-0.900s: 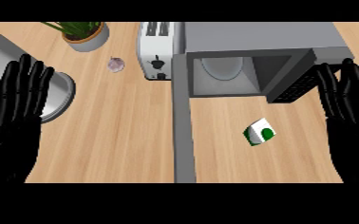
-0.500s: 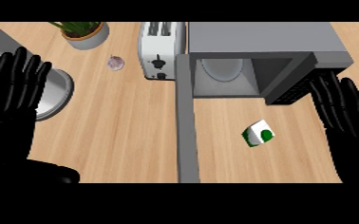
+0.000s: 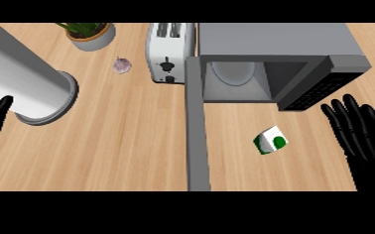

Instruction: Pick up the milk, place it into the microwave and close the microwave

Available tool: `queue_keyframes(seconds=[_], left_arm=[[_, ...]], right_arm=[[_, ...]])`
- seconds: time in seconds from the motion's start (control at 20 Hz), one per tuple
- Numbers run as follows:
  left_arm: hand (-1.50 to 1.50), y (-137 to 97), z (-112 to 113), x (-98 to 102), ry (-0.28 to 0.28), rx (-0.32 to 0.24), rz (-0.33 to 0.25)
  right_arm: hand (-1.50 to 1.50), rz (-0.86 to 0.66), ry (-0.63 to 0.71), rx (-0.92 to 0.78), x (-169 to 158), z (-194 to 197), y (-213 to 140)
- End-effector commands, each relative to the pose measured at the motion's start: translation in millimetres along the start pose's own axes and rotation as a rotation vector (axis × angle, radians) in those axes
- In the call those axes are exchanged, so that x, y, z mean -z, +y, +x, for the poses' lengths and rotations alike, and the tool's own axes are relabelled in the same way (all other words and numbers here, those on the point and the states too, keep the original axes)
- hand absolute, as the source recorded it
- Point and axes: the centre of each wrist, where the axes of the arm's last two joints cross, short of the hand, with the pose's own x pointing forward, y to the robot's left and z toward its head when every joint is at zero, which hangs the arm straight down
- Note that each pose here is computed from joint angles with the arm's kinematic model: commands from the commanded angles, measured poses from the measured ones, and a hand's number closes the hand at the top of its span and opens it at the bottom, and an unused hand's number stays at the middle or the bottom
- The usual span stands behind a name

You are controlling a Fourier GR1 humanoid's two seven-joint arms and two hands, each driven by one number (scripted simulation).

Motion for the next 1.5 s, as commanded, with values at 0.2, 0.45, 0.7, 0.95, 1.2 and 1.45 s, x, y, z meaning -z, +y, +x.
queue_keyframes(seconds=[0.2, 0.45, 0.7, 0.95, 1.2, 1.45], left_arm=[[-1.50, 12.8, 11.3, -56.3, 0.028, -0.008, 0.005], [-1.50, 19.8, 29.5, -72.6, 0.007, -0.007, 0.012], [-1.50, 19.1, 40.2, -67.1, -0.002, -0.006, 0.009], [-1.50, 30.0, 45.7, -86.7, -0.007, 0.003, -0.018], [-1.50, 24.4, 48.7, -84.9, -0.003, 0.003, -0.006], [-1.50, 46.2, 42.6, -99.4, 0.011, -0.012, -0.010]], right_arm=[[-1.50, -0.031, 0.063, -0.056, -11.2, -24.4, -7.5], [-1.50, -0.090, 0.152, -0.080, -10.4, -51.8, -5.2], [-1.50, -0.141, 0.176, -0.116, -34.3, -90.4, -13.1], [-1.50, -0.177, 0.249, -0.181, -40.3, -126.0, -35.5], [-1.50, -0.159, 0.312, -0.187, -67.4, -172.4, -29.2], [-1.50, -0.170, 0.341, -0.200, -90.4, -206.9, -52.2]])
